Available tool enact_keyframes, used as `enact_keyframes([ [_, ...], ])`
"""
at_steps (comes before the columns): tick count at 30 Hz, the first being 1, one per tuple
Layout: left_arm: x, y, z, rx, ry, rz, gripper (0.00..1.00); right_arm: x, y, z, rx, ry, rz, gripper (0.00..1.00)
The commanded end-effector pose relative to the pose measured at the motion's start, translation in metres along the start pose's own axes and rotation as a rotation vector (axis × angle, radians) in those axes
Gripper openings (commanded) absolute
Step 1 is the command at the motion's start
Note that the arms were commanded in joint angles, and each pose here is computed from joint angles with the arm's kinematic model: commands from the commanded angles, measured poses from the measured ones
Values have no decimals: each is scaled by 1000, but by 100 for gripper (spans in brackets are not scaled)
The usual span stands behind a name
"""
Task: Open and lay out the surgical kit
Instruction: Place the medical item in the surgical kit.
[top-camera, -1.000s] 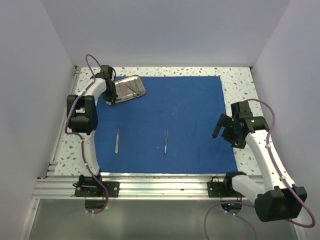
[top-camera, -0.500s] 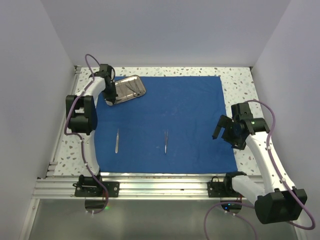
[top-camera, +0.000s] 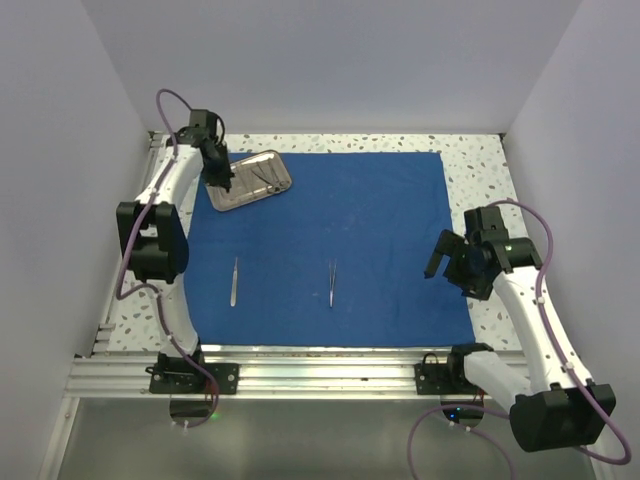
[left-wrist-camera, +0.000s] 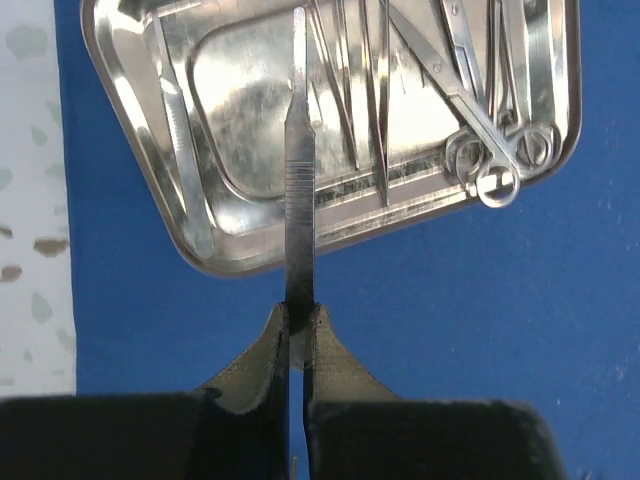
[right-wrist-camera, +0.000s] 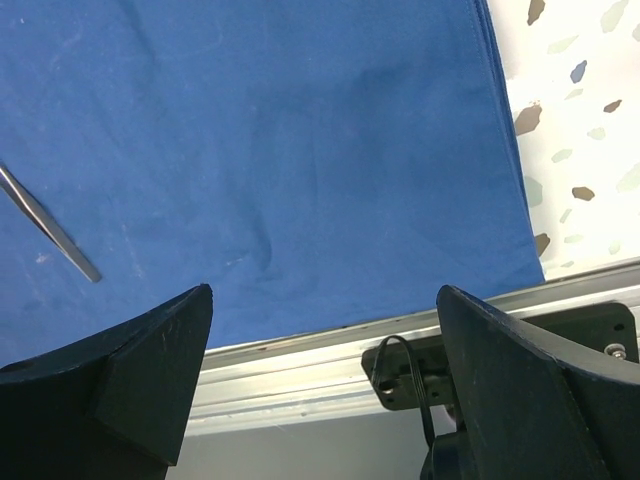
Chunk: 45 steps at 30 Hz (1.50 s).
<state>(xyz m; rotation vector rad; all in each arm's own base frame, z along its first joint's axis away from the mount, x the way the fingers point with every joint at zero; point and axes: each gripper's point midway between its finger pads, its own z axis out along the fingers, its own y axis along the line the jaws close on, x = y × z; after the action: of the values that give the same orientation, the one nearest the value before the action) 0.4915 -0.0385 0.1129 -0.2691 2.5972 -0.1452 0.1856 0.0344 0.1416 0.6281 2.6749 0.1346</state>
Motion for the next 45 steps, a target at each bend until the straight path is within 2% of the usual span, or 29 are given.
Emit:
enact_keyframes([
  [1, 33, -13, -39, 2, 0, 12, 0, -10, 12, -20, -54, -29, -8, 98],
  [3, 51, -28, -60, 34, -21, 23, 0, -13, 13, -26, -57, -34, -8, 98],
  [4, 79, -26, -54, 26, 25, 27, 0, -14, 14, -28, -57, -34, -10, 98],
  [6, 99, -35, -72, 26, 2, 34, 0, -15, 15, -32, -59, -35, -13, 98],
  [8, 141, -38, -71, 25, 50, 31, 0, -14, 14, -33, -58, -32, -14, 98],
  [9, 145, -40, -83, 45, 14, 21, 0, -14, 14, -33, -59, -33, -17, 98],
  [10, 174, -36, -78, 34, 58, 15, 0, -13, 14, -32, -59, -32, -20, 98],
  [12, 185, -31, -87, 38, 33, 1, 0, -8, 12, -29, -56, -23, -23, 98],
  [13, 204, -23, -83, 18, 64, -1, 0, -6, 12, -29, -58, -21, -28, 98],
  [16, 222, -10, -83, -14, 75, -5, 0, 2, 15, -24, -75, 4, -40, 98],
  [20, 234, 3, -81, -62, 92, 2, 0, 6, 14, -21, -72, 13, -46, 98],
  [23, 239, 4, -79, -60, 107, 2, 19, 6, 12, -20, -63, 10, -47, 98],
  [24, 238, 3, -80, -58, 105, 3, 37, 5, 13, -21, -63, 8, -52, 98],
  [27, 227, -1, -82, -58, 89, 8, 53, 5, 11, -21, -57, 5, -50, 98],
  [29, 217, 0, -81, -80, 77, 28, 57, 5, 12, -21, -59, 4, -52, 98],
  [34, 161, -9, -81, -110, -3, 62, 58, 0, 7, -21, -30, -18, -49, 98],
  [38, 116, -8, -55, -142, -8, 53, 54, -4, 9, -21, -27, -25, -45, 98],
  [39, 89, -8, -56, -138, -51, 28, 54, -5, 9, -19, -21, -22, -44, 98],
  [40, 85, -6, -41, -146, -25, 33, 53, -8, 11, -20, -27, -29, -42, 98],
  [42, 48, -3, -37, -147, -73, 11, 52, -9, 11, -17, -22, -19, -39, 98],
  [44, 39, 1, -12, -161, -41, 17, 51, -11, 13, -16, -24, -21, -38, 98],
  [45, 15, 0, -14, -158, -81, 9, 51, -12, 13, -16, -21, -22, -38, 98],
])
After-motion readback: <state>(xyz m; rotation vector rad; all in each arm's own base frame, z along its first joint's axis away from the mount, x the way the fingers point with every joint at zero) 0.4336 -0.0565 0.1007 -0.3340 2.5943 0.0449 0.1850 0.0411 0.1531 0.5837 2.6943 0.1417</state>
